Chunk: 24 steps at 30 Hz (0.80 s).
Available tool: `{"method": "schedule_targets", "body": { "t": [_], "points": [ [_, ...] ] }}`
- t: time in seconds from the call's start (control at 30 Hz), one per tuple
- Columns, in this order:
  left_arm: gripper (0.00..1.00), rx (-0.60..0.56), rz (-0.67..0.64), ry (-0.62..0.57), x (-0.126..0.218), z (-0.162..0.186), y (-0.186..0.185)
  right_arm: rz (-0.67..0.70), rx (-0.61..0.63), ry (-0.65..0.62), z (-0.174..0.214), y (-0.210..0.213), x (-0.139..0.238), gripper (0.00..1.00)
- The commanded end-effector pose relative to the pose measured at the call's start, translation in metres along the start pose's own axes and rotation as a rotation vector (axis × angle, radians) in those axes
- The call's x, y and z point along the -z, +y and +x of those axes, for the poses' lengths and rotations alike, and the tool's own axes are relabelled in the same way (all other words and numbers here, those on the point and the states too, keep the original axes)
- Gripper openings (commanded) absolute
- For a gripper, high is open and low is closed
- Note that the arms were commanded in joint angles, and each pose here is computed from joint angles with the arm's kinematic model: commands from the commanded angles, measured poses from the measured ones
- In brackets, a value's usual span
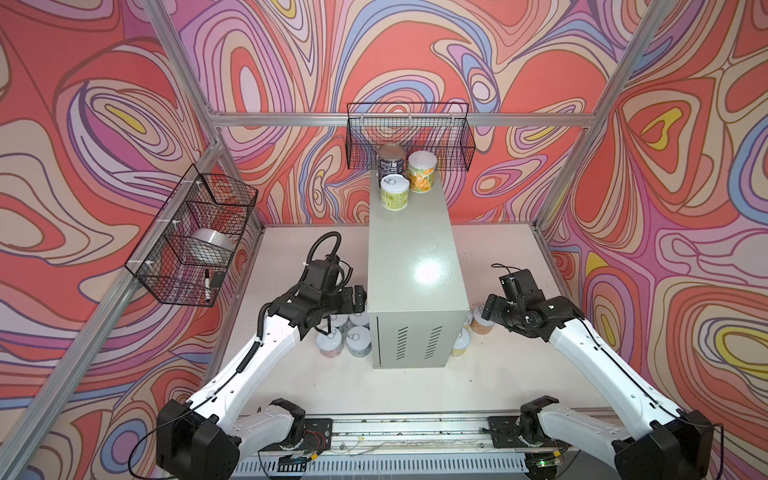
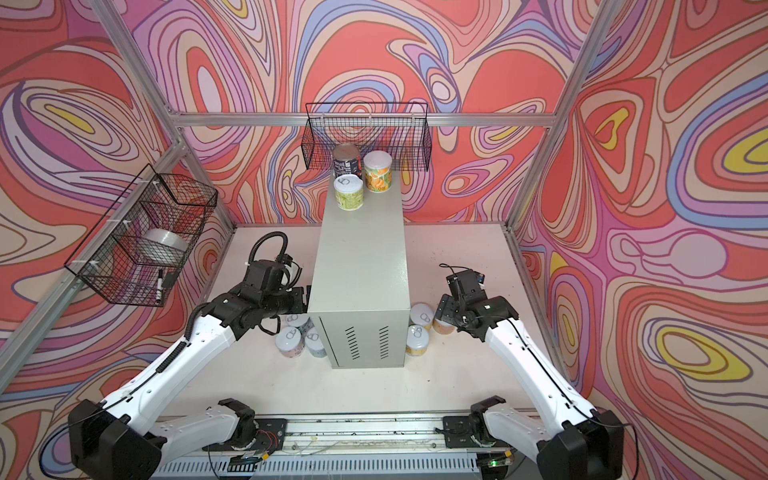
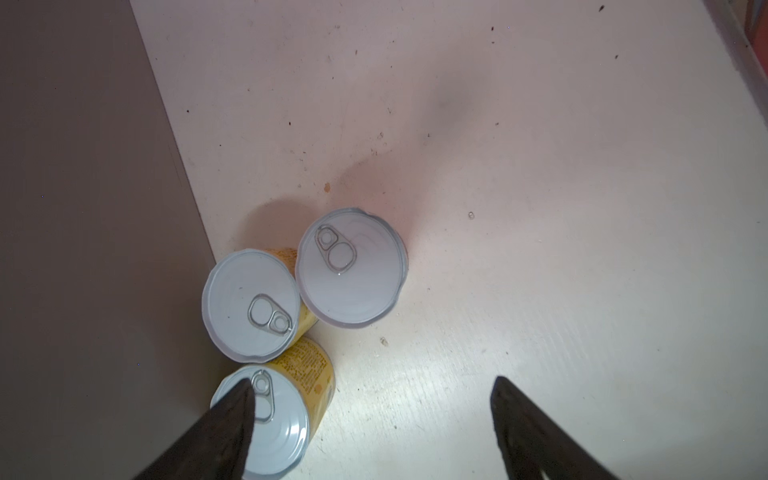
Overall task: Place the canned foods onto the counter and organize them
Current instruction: 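Withdraw the right gripper to the cans while lowering the left gripper over its cans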
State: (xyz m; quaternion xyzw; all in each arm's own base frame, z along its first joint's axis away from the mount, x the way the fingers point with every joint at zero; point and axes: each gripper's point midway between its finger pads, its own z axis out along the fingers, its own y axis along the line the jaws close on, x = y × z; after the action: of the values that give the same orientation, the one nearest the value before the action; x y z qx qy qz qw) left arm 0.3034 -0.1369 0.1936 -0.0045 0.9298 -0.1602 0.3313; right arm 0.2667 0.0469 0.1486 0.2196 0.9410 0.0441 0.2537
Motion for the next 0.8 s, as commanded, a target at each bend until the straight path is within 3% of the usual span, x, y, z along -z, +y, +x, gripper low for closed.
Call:
{"method": "schedule_targets", "body": {
  "t": [0.0,0.23,0.43,0.5,0.77],
  "points": [
    [0.97,0.002,-0.008,0.011,-0.005,0.004,0.003,-0.074,-0.055,-0.011,-0.008,0.01,-0.014,0.93],
    [0.97,0.004,-0.033,0.014,-0.003,0.008,0.01,-0.088,-0.047,0.021,-0.012,0.016,-0.032,0.97],
    [0.96,0.119,-0.308,0.105,0.02,0.036,0.058,-0.1,-0.053,0.009,-0.017,0.018,-0.029,0.97],
    [0.96,0.162,-0.347,0.118,0.028,0.049,0.068,-0.105,-0.057,0.005,-0.016,0.018,-0.028,0.97],
    [0.97,0.286,-0.348,0.137,0.02,0.091,0.082,-0.095,-0.055,0.03,-0.006,0.013,-0.038,0.96]
  ]
}}
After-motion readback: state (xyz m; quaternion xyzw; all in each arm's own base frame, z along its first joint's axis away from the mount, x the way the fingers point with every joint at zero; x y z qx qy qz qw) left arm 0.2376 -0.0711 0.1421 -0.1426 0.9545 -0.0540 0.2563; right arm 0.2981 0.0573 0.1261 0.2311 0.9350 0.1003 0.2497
